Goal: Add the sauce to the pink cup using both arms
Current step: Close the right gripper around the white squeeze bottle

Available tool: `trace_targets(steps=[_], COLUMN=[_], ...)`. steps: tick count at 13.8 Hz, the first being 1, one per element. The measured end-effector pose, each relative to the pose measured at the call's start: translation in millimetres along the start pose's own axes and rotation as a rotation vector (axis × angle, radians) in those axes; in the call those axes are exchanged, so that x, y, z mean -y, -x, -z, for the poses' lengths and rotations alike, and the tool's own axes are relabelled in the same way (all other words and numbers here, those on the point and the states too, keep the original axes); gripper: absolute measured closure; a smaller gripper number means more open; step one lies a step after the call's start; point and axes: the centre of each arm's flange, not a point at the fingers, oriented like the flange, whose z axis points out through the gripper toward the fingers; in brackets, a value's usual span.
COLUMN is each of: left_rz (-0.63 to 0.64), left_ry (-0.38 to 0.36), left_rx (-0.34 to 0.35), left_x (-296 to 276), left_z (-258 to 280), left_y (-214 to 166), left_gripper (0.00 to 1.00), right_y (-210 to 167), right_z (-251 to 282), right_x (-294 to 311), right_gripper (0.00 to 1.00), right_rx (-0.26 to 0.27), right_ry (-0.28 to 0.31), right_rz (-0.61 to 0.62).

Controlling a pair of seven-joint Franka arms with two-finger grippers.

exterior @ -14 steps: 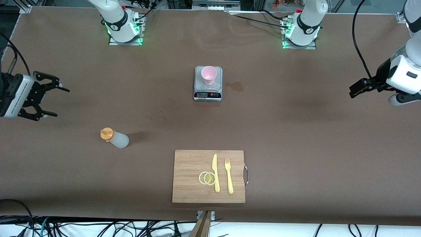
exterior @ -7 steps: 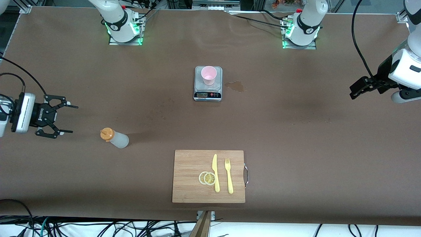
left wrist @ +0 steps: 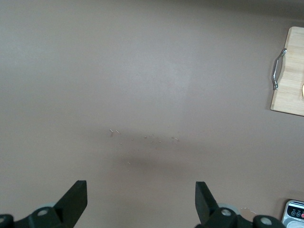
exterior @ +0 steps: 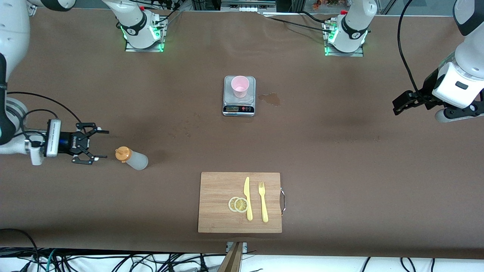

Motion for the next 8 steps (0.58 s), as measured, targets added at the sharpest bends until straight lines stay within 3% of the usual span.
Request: trace_targets(steps=[4, 8], left_rz=[0.008, 0.023], left_ry=[-0.001, -0.003], left_rx=[0.007, 0.012], left_x=[0, 7], left_z=[-2, -6], left_y=[-7, -10], left_gripper=[0.0, 0.0], right_y=[41, 36], right_z=[-14, -8], right_x=[0, -13], right_gripper=[0.0, 0.0], right_rx=[-0.107, -0.111], right_ry=[0.029, 0.054], right_rz=[-0.045, -0.003])
